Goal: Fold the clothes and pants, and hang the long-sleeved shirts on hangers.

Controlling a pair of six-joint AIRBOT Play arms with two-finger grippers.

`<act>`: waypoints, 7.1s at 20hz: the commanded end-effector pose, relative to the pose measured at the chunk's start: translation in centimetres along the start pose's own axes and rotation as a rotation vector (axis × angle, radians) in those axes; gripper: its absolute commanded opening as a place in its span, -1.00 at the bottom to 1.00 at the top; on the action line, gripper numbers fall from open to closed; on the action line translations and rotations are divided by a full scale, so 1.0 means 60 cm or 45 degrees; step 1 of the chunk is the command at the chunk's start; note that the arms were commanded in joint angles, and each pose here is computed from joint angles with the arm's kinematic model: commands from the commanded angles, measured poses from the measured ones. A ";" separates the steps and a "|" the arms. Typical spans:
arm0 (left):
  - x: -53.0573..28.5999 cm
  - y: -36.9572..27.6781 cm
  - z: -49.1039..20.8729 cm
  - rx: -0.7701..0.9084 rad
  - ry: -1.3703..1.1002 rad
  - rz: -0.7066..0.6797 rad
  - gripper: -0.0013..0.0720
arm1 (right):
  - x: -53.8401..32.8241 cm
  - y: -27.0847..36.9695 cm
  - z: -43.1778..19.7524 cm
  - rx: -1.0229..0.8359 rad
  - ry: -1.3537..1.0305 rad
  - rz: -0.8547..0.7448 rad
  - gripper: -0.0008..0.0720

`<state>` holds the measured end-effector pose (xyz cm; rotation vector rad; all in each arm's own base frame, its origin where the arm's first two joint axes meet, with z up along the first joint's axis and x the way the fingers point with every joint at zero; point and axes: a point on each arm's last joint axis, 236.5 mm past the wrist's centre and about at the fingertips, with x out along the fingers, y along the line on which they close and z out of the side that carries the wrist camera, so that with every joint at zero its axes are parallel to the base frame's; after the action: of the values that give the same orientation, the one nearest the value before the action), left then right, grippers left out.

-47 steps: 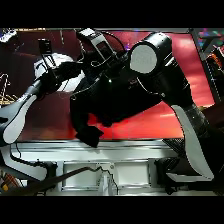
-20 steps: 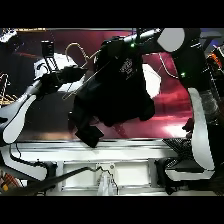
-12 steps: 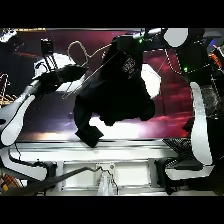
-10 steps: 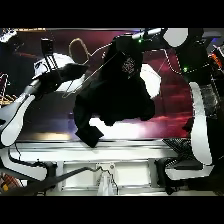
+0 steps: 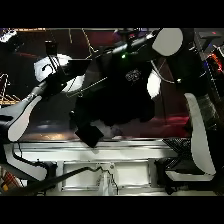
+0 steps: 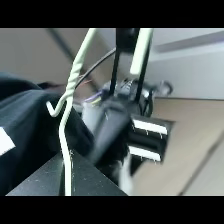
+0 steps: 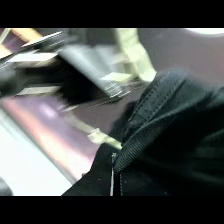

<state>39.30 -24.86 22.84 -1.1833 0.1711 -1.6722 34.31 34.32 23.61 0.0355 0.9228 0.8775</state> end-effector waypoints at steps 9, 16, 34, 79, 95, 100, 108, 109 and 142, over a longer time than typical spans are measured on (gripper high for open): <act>0.027 -0.072 0.006 0.001 -0.041 -0.213 -0.95 | 0.008 0.099 -0.034 -0.062 0.076 0.168 -0.92; 0.033 -0.076 0.006 0.006 -0.059 -0.232 -0.95 | -0.014 0.105 -0.039 -0.079 0.079 0.168 -0.65; 0.054 -0.105 -0.029 0.064 0.090 -0.227 -0.95 | -0.415 0.061 0.149 -1.335 -0.772 -0.782 0.83; -0.173 -0.134 0.369 0.498 -0.898 0.310 -0.92 | -0.210 -0.104 -0.019 -0.864 -0.137 -0.495 -0.93; -0.159 -0.061 -0.074 -0.076 -0.122 1.482 0.07 | -0.242 -0.178 0.024 -0.966 -0.150 -0.799 -0.93; -0.064 -0.027 -0.119 -0.168 -0.164 1.335 0.51 | -0.224 -0.144 0.023 -0.939 -0.199 -0.671 -0.93; -0.051 0.020 -0.087 -0.374 -0.415 1.264 0.95 | -0.220 -0.146 0.010 -0.930 -0.154 -0.657 -0.93; -0.046 0.019 -0.082 -0.357 -0.410 1.258 0.95 | -0.220 -0.146 0.009 -0.930 -0.153 -0.656 -0.93; -0.003 0.080 -0.159 -0.331 0.107 1.242 0.48 | -0.195 -0.119 0.020 -1.059 -0.142 -0.693 -0.93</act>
<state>34.71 -30.85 16.74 -0.9912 0.8605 -0.8650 36.73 21.43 29.46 -0.8376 0.3850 0.6608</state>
